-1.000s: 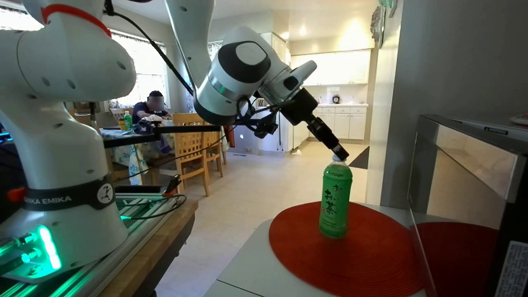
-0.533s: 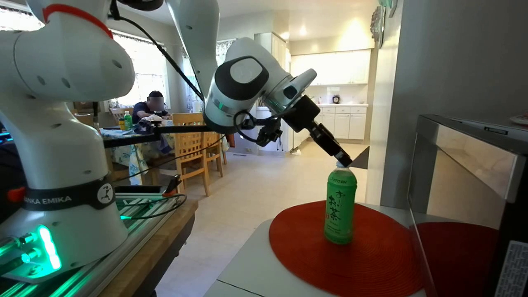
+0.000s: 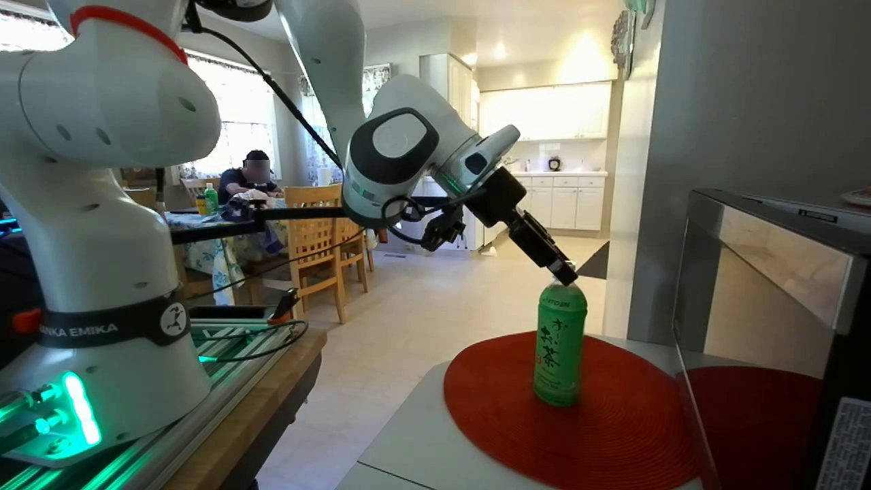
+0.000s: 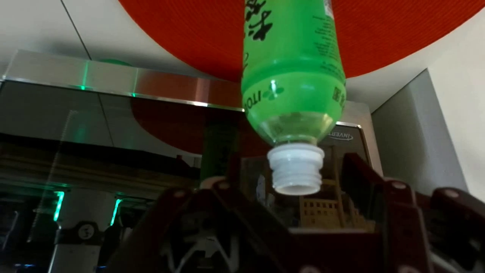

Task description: Put the green bottle on the orange plate.

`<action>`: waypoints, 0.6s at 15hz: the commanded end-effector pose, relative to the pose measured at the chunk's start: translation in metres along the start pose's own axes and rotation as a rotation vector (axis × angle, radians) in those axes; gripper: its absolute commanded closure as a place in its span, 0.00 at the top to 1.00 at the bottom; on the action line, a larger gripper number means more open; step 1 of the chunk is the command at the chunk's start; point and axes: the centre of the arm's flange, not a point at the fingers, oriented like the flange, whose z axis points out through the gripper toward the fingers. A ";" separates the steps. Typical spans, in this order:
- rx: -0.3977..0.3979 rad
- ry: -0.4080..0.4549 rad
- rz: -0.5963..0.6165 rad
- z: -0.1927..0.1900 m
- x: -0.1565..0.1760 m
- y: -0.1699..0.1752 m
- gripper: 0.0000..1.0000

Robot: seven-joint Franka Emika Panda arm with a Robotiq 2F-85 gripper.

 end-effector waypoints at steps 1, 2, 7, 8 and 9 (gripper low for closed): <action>0.045 0.052 -0.065 -0.007 0.007 0.011 0.99; 0.038 0.044 -0.083 -0.011 0.013 0.014 1.00; -0.014 -0.046 -0.174 -0.039 0.050 0.031 1.00; -0.019 -0.067 -0.177 -0.046 0.060 0.033 1.00; -0.018 -0.081 -0.180 -0.051 0.069 0.036 1.00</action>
